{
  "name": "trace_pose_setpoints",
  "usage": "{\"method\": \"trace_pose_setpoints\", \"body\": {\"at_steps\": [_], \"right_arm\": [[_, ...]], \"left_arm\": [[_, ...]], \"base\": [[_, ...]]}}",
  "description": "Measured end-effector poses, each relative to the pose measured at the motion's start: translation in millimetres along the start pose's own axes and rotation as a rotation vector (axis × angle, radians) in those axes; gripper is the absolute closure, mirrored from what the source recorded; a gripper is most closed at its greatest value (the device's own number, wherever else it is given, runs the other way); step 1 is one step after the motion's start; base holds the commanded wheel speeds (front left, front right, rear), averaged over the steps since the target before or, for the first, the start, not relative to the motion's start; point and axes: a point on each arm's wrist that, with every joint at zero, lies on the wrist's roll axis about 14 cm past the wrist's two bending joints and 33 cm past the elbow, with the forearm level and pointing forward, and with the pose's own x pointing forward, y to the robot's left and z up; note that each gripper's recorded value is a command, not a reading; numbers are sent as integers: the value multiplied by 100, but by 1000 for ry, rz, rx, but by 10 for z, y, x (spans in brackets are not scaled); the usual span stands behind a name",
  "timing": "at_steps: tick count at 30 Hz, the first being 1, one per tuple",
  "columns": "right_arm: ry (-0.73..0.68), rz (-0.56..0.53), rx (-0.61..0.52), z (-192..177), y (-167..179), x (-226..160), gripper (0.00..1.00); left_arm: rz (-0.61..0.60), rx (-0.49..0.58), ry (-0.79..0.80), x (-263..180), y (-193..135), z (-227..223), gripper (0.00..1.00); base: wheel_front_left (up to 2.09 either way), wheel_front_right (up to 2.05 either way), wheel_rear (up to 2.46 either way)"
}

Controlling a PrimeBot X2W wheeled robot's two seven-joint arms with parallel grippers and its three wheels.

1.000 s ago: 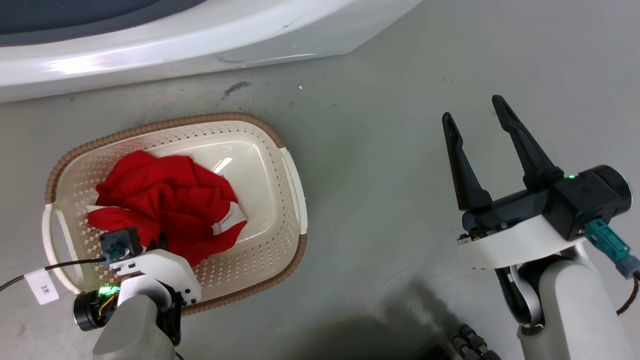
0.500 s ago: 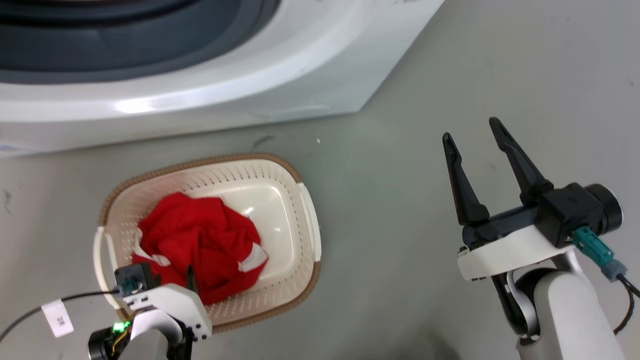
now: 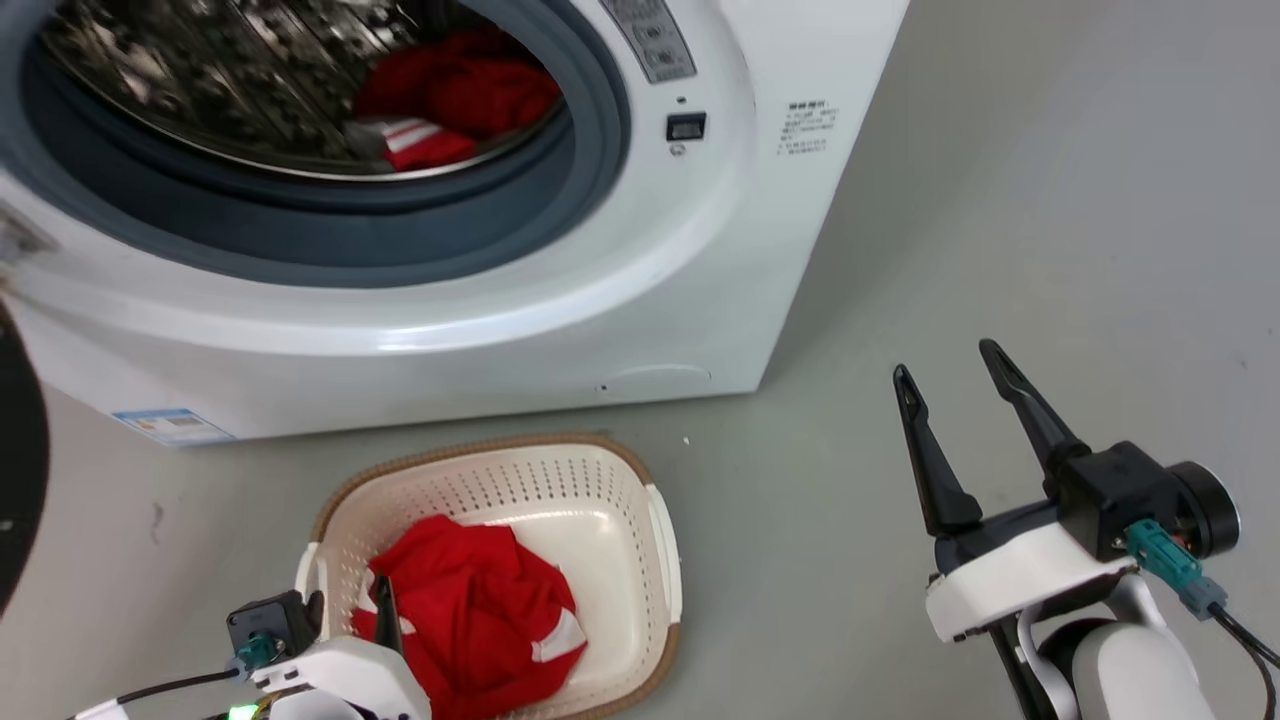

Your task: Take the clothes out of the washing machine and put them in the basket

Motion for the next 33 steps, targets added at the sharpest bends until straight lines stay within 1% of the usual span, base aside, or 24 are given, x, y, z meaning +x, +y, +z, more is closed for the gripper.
{"method": "trace_pose_setpoints", "body": {"at_steps": [9, 13, 17, 22, 26, 30, 33], "right_arm": [[-55, 2, -7, 258, 48, -181, 0], [-70, -16, -16, 322, -3, -226, 0], [-66, -35, -24, 324, -56, -282, 0], [-68, -56, -25, 340, -114, -352, 0], [-59, -76, -15, 305, -175, -386, 0], [-38, -88, 0, 213, -211, -394, 0], [-12, -103, 12, 108, -259, -392, 0]], "left_arm": [[-28, 18, -280, -234, -53, 822, 0], [-59, 36, -386, -290, -167, 1174, 0], [-108, 54, -481, -297, -349, 1540, 0], [-168, 88, -556, -243, -566, 1912, 0], [-196, 111, -586, -98, -709, 2186, 0], [-203, 148, -587, 117, -783, 2400, 0], [-203, 187, -552, 387, -821, 2534, 0]], "base": [[0, 0, 0], [0, 0, 0], [0, 0, 0], [0, 0, 0], [0, 0, 0], [0, 0, 0], [0, 0, 0]]}}
